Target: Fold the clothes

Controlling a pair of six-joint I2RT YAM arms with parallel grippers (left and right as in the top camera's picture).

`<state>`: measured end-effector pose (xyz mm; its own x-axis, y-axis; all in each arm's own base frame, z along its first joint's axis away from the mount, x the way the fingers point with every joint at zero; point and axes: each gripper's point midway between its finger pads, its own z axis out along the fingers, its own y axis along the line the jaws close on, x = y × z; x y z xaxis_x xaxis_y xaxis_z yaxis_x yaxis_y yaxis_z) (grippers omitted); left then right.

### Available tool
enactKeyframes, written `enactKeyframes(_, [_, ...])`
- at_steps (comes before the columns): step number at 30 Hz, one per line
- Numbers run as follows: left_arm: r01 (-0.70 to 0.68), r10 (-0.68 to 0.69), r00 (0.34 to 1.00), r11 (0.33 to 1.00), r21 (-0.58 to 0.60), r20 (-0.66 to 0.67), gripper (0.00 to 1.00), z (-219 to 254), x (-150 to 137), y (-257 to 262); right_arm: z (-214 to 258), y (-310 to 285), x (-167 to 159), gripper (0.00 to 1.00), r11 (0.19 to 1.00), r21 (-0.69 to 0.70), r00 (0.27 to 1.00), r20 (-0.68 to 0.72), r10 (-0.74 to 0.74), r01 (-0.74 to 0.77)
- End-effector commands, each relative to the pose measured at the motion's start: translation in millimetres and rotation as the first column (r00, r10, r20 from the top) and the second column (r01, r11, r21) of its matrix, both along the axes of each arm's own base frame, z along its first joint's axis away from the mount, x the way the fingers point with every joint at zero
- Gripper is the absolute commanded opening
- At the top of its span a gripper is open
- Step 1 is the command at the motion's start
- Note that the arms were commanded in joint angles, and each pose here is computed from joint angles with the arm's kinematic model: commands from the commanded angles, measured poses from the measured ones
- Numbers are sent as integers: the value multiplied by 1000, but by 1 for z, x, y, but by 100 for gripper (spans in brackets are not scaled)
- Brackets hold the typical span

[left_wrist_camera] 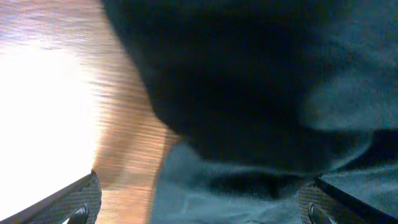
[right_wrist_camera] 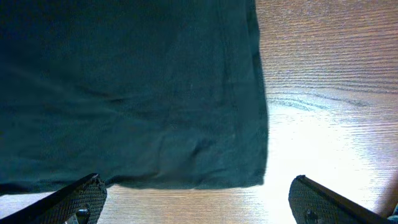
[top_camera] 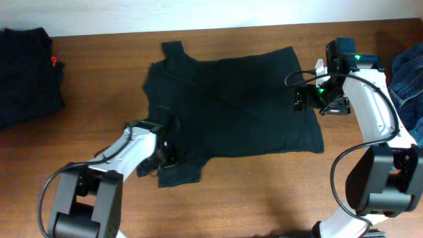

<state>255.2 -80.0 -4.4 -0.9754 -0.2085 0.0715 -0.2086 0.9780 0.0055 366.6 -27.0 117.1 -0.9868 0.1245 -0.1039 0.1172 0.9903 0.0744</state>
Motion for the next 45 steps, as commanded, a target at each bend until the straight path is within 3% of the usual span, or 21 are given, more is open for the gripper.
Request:
enactKeyframes(1, [-51, 54, 998, 996, 66, -44, 98, -8, -12, 29, 7, 1, 0, 99, 1000, -1, 1000, 18, 7, -7])
enactKeyframes(4, [-54, 57, 997, 997, 56, -57, 95, -8, -14, 29, 7, -1, -3, 99, 1000, -7, 1000, 4, 0, 0])
enactKeyframes(8, [-11, 14, 997, 999, 38, -78, 97, -3, -20, 26, 6, -29, -16, 99, 982, -88, 985, -39, -168, 165])
enactKeyframes(12, [2, -1, 1000, 1000, 27, -5, 99, 19, -10, 25, 8, -40, -24, 98, 970, -31, 969, -58, -242, 240])
enactKeyframes(20, [87, -60, 956, 993, -82, 288, 99, 97, 19, 8, 6, -48, -46, 99, 960, 11, 954, -109, -278, 281])
enactKeyframes(25, [166, -97, 943, 966, -198, 318, 99, 112, 14, -13, -5, -36, -60, 99, 957, 63, 958, -71, -278, 283])
enactKeyframes(30, [165, -97, 944, 966, -197, 315, 99, 111, 14, -13, -22, -21, -84, 100, 957, 106, 963, -37, -266, 269])
enactKeyframes(33, [164, -97, 942, 968, -188, 323, 99, 110, 17, -12, -37, -17, -96, 95, 957, 108, 963, -65, -263, 269])
enactKeyframes(39, [159, -98, 942, 972, -172, 320, 99, 104, 21, -10, -52, -16, -101, 74, 957, 108, 962, -82, -262, 270])
enactKeyframes(45, [156, -99, 948, 973, -170, 302, 99, 95, 25, -11, -57, -20, -100, 73, 959, 88, 962, -68, -265, 271])
